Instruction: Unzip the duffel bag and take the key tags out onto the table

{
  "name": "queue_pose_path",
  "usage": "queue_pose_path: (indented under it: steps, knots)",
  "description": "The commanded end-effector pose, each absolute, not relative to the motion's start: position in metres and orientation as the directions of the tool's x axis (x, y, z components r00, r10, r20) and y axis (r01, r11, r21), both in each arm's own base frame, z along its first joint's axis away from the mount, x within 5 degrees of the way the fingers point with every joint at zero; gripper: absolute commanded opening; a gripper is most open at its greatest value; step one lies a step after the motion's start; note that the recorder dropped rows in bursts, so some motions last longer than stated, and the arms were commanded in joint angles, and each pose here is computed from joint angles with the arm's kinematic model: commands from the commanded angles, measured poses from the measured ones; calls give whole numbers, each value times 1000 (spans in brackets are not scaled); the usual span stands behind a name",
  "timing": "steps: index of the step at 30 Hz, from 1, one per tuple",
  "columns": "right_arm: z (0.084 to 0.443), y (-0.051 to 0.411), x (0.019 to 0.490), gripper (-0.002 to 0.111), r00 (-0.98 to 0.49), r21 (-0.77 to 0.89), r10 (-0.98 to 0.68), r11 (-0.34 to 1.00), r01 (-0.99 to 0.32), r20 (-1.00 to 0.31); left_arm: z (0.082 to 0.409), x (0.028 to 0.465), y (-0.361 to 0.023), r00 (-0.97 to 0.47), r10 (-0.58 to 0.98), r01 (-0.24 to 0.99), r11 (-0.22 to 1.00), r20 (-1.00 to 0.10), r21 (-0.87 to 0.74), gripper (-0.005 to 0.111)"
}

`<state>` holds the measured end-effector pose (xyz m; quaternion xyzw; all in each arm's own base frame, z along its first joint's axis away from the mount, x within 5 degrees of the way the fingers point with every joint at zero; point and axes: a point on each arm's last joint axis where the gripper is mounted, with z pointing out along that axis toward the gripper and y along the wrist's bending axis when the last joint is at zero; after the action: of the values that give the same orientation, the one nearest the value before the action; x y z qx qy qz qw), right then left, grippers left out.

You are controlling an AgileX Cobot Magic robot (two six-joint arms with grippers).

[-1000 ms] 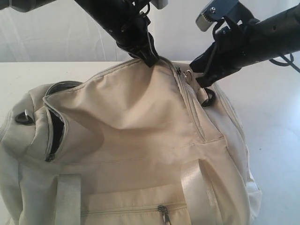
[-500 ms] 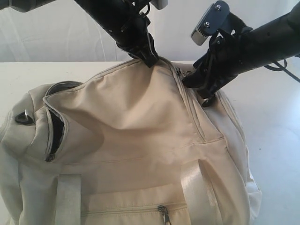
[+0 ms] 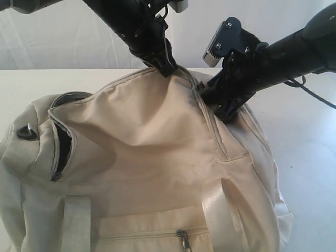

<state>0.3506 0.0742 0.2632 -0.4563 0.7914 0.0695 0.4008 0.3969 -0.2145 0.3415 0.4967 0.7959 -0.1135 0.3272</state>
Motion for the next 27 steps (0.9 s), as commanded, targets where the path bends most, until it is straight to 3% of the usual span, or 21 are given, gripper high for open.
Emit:
queue_pose_path:
  steps: [1,2,13,27]
  knots:
    - [268,76,350,5,-247,-273,-670,572,-774,-700,357,390,-209,-282,706,863,483,-649,150,0]
    - [271,75,348,0,-251,-271,-662,581,-768,-706,357,390,-209,-282,706,863,483,-649,150,0]
    - [309,69,319,0,-359,-197,-587,678,-708,-726,357,392,-209,-279,704,855,492,-653,166,0]
    - [318,74,275,0,-613,150,-507,685,-713,-606,349,402,-212,-344,641,813,570,-686,124,0]
